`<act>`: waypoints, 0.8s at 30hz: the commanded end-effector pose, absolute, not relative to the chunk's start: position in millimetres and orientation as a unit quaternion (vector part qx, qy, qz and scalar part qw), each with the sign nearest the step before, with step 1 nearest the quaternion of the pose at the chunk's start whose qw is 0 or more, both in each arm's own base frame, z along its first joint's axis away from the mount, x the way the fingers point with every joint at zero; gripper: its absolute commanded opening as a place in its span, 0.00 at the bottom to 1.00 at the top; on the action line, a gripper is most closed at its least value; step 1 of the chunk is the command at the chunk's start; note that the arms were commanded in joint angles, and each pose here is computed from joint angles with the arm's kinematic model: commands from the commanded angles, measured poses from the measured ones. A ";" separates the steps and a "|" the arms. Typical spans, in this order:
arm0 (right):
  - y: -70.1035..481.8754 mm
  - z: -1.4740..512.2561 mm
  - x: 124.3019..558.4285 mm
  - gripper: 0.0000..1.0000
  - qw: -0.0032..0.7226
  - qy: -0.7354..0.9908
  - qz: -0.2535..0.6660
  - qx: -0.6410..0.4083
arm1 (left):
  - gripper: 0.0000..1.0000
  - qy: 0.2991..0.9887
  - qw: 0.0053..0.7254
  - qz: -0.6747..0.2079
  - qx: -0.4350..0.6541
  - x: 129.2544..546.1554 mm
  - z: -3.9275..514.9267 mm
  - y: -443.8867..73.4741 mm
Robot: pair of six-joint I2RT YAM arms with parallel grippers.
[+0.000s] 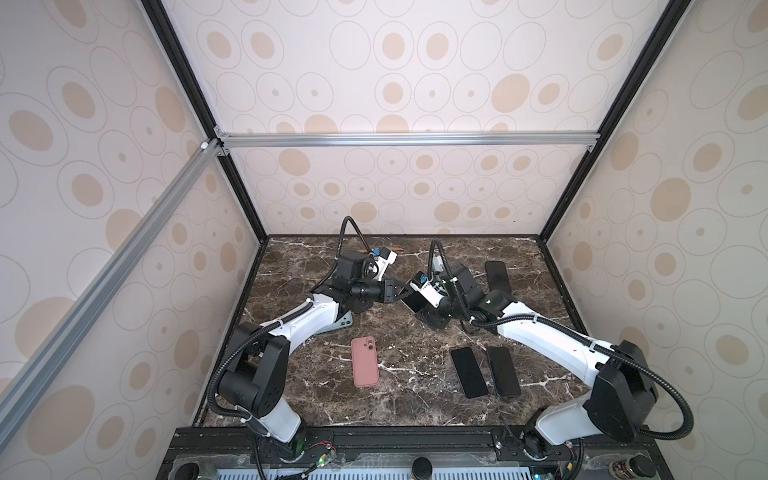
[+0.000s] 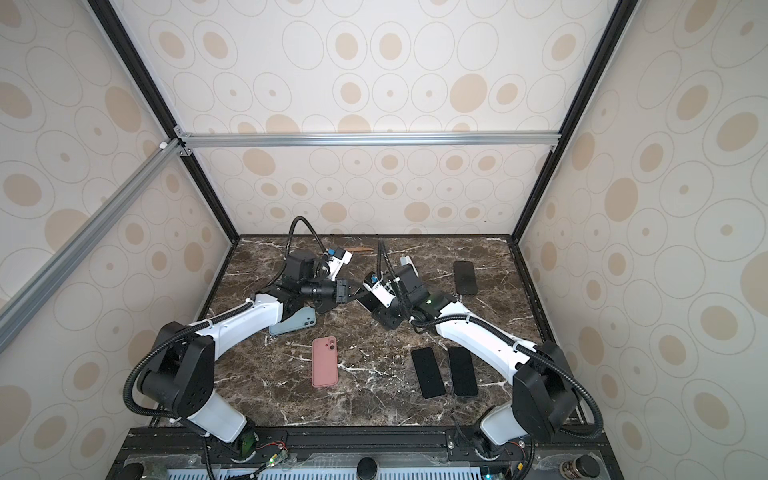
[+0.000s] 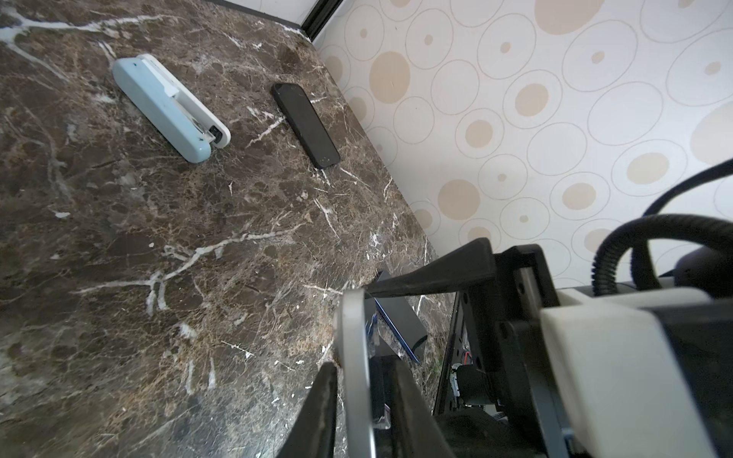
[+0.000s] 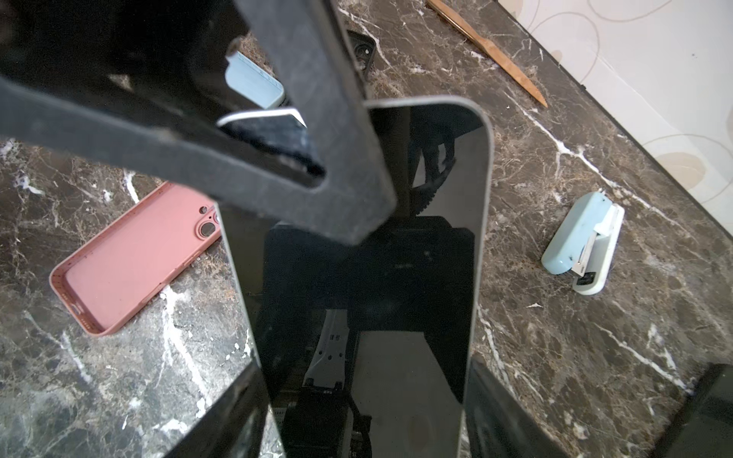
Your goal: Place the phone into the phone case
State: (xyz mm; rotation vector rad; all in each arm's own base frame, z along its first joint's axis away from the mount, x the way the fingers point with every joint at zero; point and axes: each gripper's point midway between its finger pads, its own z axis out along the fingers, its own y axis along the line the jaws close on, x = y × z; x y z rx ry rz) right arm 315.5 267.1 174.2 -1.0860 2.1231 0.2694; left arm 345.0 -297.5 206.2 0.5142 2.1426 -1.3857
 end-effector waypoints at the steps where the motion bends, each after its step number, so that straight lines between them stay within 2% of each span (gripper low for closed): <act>1: 275.6 210.5 321.9 0.41 0.421 0.795 0.103 -0.424 | 0.25 0.790 0.272 -0.508 0.209 349.1 214.0 -299.8; 6: 276.8 211.5 322.2 0.42 0.425 0.793 0.099 -0.425 | 0.09 0.790 0.270 -0.508 0.212 348.7 212.9 -300.5; 8: 276.6 213.7 322.8 0.45 0.429 0.793 0.102 -0.420 | 0.01 0.788 0.275 -0.508 0.214 349.6 214.6 -300.8; 10: 276.5 218.2 323.3 0.57 0.435 0.794 0.105 -0.411 | 0.00 0.785 0.284 -0.508 0.213 351.3 218.6 -300.2; 11: 276.3 220.9 324.0 0.67 0.440 0.795 0.107 -0.404 | 0.00 0.783 0.292 -0.507 0.211 352.2 221.1 -299.7; 12: 276.5 226.2 325.6 0.83 0.447 0.795 0.111 -0.395 | 0.00 0.779 0.303 -0.508 0.210 353.5 225.7 -298.9; 15: 278.9 247.5 327.3 0.99 0.463 0.793 0.127 -0.374 | 0.00 0.767 0.338 -0.508 0.199 357.9 245.3 -295.6; 21: 276.3 312.0 321.5 1.00 0.517 0.769 0.188 -0.327 | 0.00 0.736 0.428 -0.498 0.168 370.3 314.2 -278.1; 24: 262.9 345.6 318.8 1.00 0.540 0.750 0.256 -0.285 | 0.00 0.696 0.479 -0.515 0.145 365.1 356.5 -265.9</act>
